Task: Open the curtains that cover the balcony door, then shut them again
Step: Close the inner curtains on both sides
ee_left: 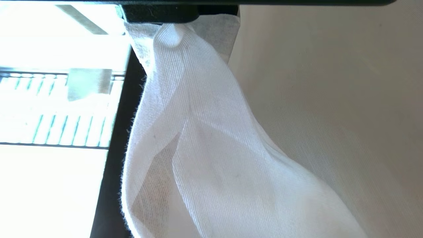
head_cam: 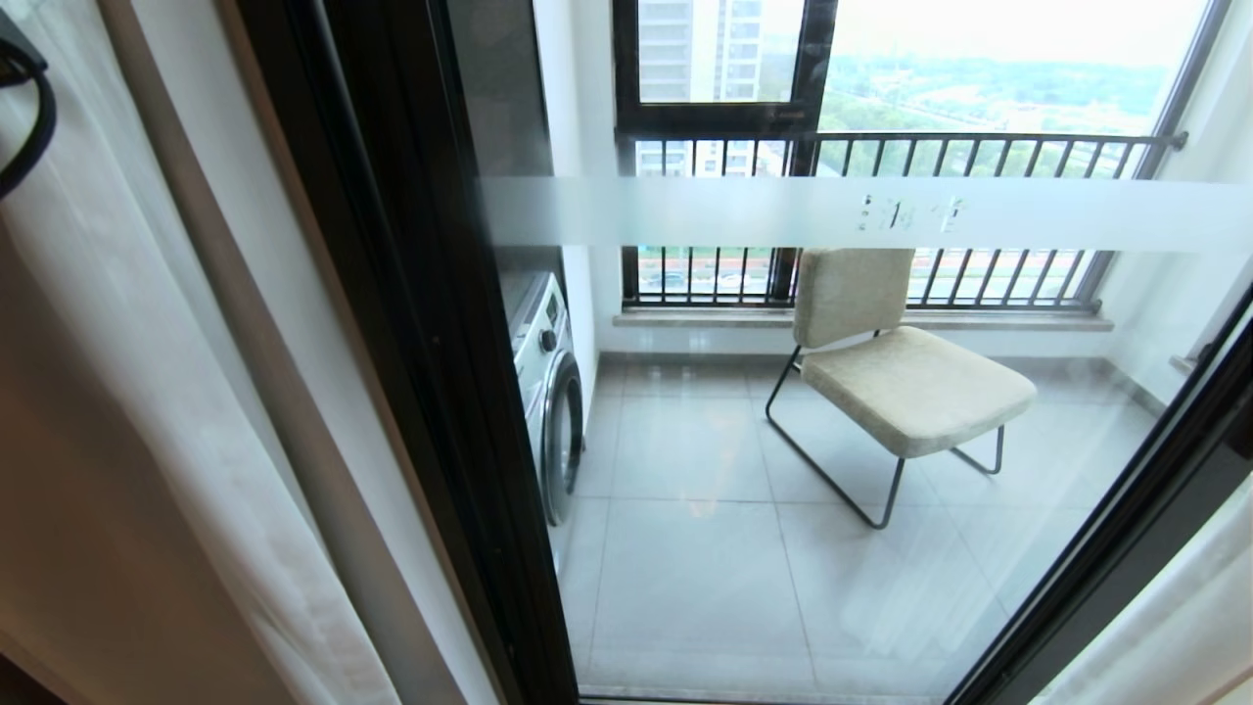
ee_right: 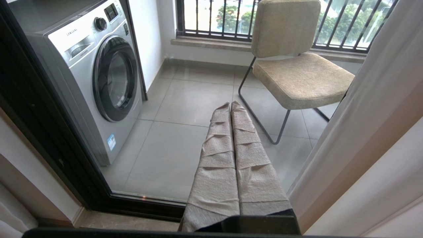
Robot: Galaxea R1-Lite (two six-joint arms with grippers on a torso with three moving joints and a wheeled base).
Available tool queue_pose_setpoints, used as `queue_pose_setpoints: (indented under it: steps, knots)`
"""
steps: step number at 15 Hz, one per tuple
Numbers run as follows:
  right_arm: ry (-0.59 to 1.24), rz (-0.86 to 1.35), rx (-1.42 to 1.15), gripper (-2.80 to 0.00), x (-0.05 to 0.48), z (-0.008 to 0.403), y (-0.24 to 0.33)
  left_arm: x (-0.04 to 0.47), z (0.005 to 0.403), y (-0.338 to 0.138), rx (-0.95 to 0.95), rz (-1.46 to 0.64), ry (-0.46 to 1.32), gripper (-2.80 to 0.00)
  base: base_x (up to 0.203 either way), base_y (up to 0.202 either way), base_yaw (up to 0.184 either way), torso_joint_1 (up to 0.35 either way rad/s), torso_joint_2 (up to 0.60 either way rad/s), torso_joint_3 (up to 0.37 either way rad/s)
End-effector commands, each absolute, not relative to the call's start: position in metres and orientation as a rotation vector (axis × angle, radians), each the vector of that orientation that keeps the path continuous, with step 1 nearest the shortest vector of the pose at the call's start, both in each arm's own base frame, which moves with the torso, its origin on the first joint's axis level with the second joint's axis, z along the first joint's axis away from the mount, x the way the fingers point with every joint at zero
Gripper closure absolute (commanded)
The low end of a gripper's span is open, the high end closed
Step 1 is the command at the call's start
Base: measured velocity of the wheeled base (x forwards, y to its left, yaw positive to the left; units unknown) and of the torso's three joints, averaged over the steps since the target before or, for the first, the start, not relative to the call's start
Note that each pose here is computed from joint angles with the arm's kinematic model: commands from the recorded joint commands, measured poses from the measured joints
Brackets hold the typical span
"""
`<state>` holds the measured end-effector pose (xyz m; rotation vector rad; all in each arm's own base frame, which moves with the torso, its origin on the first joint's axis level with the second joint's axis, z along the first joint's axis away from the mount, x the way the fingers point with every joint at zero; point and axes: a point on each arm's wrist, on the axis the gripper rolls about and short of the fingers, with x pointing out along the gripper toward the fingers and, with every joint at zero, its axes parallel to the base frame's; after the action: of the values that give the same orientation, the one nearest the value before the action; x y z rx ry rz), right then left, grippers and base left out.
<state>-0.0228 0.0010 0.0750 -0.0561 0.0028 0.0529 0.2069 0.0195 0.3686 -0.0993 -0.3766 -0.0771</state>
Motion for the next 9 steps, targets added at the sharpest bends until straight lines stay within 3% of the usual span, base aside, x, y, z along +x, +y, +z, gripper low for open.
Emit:
queue_pose_setpoints:
  steps: [1,9]
  knots:
    - [0.003,0.054,-0.057,0.0,-0.0228,0.075,0.001,0.2022,0.3722,0.007,-0.108,-0.134,-0.393,0.0,0.0,0.0,0.0,0.0,0.0,0.0]
    - [0.003,0.054,-0.057,0.0,-0.0228,0.075,0.001,0.1949,0.3713,-0.0025,-0.117,-0.184,-0.358,0.0,0.0,0.0,0.0,0.0,0.0,0.0]
